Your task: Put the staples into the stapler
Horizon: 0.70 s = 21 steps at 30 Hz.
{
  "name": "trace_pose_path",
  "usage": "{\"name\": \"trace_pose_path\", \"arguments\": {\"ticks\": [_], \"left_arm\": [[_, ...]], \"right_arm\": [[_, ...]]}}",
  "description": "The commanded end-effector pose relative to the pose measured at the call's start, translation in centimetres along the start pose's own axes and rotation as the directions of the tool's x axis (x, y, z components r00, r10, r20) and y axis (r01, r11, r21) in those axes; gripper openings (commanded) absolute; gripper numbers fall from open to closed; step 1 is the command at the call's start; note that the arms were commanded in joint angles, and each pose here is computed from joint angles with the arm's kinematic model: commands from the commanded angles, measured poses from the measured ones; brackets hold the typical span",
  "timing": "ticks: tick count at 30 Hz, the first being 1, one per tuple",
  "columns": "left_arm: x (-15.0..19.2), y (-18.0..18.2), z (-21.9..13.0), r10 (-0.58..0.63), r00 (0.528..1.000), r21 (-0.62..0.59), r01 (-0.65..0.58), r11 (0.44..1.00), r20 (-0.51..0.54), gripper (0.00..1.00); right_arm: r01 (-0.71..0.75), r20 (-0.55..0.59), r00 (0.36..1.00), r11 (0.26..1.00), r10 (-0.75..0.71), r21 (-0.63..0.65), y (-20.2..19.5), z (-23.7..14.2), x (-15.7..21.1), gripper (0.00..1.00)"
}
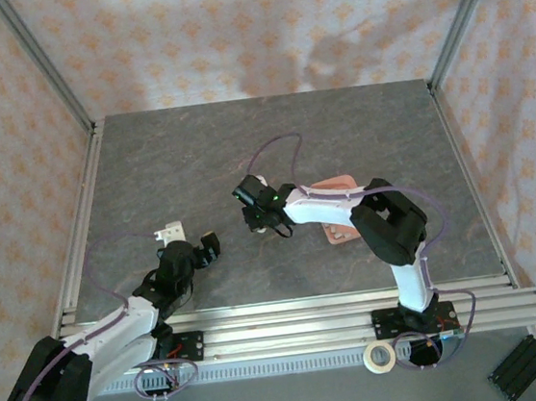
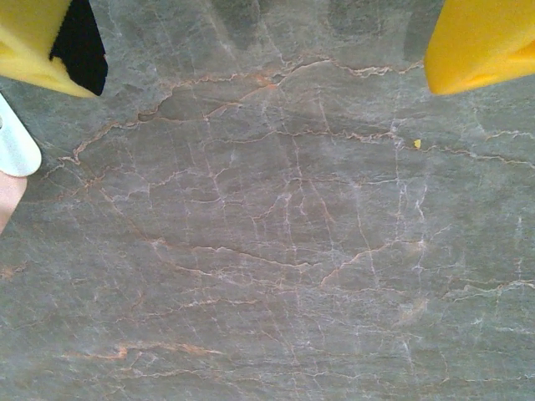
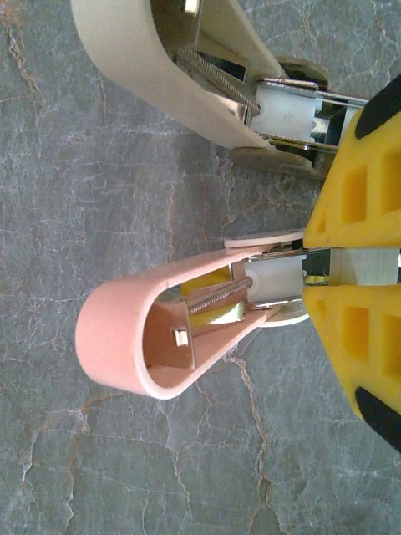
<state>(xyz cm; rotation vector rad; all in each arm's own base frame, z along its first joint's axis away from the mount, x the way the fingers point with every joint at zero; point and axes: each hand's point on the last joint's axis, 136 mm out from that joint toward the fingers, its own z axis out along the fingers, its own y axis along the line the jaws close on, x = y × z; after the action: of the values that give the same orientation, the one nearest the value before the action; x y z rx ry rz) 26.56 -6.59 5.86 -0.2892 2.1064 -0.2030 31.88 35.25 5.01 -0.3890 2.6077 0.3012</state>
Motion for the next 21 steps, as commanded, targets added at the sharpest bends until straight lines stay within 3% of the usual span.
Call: {"name": "trace_pose_path", "arguments": {"ticks": [1,21], "left_arm": [[-1.26,-0.52,-0.01,-0.002,0.999,0.004,0.001,1.000,0.034,0.98],[-1.19,-0.54,-0.12,-0.002,1.000,0.007,0.001,1.000,0.030,0.98]], "right_arm": [[0.017,-0.003,1.000,0.999,-0.017,0.028,-0.78,-0.08,0.08,0.14],[0.032,0.029,0.999,0.999,-0.032,0.013,-0.44,-0.68,0.38,0.14]]}}
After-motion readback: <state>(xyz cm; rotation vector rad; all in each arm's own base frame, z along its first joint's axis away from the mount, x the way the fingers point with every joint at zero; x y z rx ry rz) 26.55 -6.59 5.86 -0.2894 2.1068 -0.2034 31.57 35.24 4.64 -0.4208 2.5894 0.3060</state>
